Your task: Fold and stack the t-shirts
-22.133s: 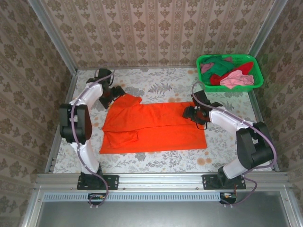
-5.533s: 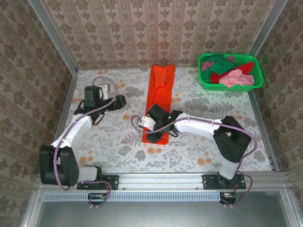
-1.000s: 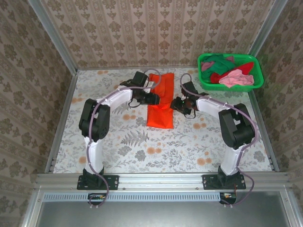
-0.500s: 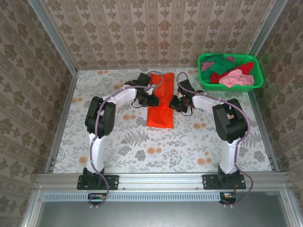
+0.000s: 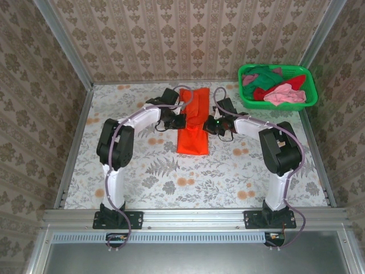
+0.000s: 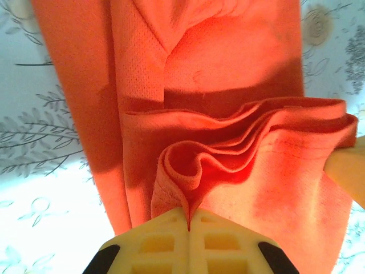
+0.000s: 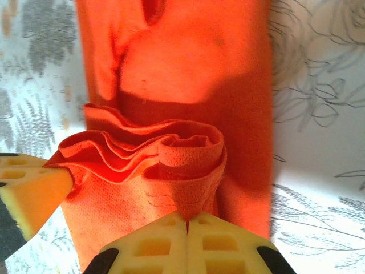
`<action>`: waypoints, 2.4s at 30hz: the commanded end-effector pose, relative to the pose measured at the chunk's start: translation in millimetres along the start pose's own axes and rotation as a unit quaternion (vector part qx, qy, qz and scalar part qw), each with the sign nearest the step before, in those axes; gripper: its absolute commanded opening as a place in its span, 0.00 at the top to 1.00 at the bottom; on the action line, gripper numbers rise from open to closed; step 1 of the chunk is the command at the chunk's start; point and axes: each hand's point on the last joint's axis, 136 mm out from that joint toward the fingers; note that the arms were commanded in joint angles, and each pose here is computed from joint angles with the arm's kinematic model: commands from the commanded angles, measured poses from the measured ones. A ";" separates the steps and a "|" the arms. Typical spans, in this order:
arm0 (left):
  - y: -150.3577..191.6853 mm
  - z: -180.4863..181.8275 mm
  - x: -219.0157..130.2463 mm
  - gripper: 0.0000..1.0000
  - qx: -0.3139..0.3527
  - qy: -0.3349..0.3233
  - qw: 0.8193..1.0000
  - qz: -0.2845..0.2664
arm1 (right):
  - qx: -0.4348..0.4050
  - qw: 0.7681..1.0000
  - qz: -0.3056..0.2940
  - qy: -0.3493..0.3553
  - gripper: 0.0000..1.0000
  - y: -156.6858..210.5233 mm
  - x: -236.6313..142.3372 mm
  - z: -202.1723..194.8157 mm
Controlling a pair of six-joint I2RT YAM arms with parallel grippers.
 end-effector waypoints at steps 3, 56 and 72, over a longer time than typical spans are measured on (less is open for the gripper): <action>-15.3 -0.2 -33.1 1.00 -0.002 -0.007 0.999 -0.045 | -0.041 0.998 -0.031 -0.045 1.00 -23.0 -9.2 29.6; -39.9 45.5 -59.6 0.04 -0.045 -0.016 0.991 -0.122 | -0.328 0.943 -0.046 0.031 0.20 0.7 -55.7 48.6; 21.3 110.5 -178.2 0.00 0.056 -0.067 0.961 -0.263 | -0.685 0.714 0.124 0.075 0.42 93.3 16.4 71.9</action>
Point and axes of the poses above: each hand's point on the last joint's axis, 136 mm out from that joint toward the fingers, its own x axis out along the fingers, its own z axis along the line the jaws close on, y = z × x, and after that the axes turned 7 degrees about -x, right-handed
